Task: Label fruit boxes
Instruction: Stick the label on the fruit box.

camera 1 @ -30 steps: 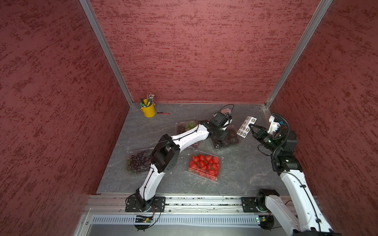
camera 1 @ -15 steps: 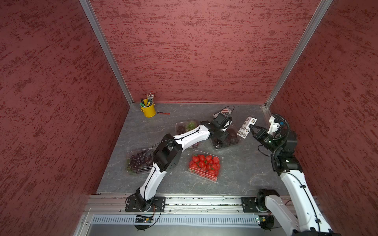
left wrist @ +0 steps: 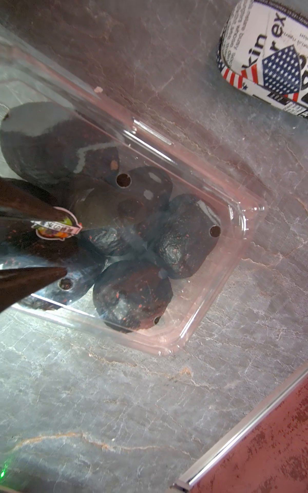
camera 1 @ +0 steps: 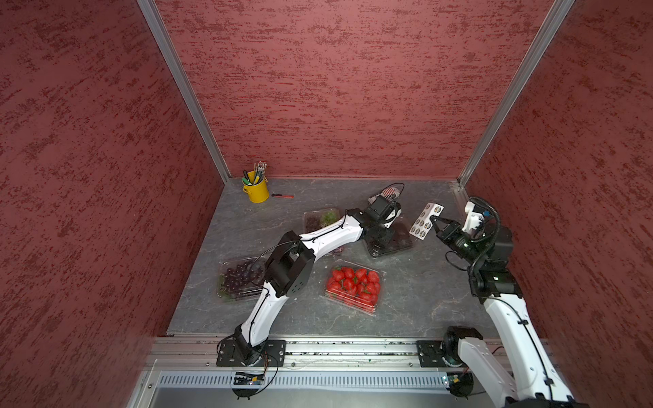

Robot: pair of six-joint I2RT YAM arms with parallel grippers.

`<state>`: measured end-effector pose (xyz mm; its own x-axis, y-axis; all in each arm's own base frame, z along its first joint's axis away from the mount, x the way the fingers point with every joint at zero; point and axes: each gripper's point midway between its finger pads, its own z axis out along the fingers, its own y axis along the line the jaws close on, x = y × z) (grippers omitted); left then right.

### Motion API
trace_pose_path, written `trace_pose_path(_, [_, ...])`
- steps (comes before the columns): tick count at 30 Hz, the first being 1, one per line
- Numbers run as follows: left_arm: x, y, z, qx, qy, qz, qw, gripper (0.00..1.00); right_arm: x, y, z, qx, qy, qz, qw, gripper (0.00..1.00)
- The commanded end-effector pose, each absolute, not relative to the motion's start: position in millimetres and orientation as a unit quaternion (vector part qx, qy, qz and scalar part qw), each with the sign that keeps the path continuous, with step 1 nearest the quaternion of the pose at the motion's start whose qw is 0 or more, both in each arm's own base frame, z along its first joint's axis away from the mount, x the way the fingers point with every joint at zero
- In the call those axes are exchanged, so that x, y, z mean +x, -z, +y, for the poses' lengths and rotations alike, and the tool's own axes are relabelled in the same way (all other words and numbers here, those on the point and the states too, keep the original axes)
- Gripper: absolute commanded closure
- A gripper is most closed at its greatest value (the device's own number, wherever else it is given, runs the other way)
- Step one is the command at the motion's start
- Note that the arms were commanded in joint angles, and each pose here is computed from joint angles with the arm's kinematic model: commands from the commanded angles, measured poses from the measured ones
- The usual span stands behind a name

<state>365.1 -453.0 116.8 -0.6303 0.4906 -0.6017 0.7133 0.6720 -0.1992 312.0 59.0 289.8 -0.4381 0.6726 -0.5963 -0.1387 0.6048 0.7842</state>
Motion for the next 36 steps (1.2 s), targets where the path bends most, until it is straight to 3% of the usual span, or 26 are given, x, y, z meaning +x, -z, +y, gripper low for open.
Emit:
trace_pose_path(1, [359.1, -111.9, -460.4, 0.341, 0.241, 0.877, 0.238, 0.70, 310.5, -291.2, 58.7, 0.175, -0.409, 0.741, 0.503, 1.00])
trace_pose_path(13, [363.4, -115.1, -467.5, 0.326, 0.272, 0.876, 0.229, 0.71, 310.4, -289.6, 58.8, 0.175, -0.410, 0.742, 0.501, 1.00])
trace_pose_path(22, [378.4, -174.0, -456.3, 0.288, 0.323, 0.860, 0.271, 0.72, 311.0, -288.8, 59.0, 0.175, -0.411, 0.741, 0.501, 1.00])
trace_pose_path(24, [378.6, -173.1, -454.2, 0.287, 0.322, 0.861, 0.271, 0.76, 311.3, -287.7, 59.1, 0.176, -0.412, 0.741, 0.500, 1.00])
trace_pose_path(29, [378.0, -150.4, -452.2, 0.285, 0.312, 0.873, 0.244, 1.00, 312.0, -287.8, 60.2, 0.175, -0.417, 0.739, 0.499, 1.00])
trace_pose_path(36, [373.8, -128.0, -455.1, 0.285, 0.304, 0.881, 0.223, 1.00, 312.5, -289.2, 60.0, 0.174, -0.417, 0.739, 0.500, 1.00])
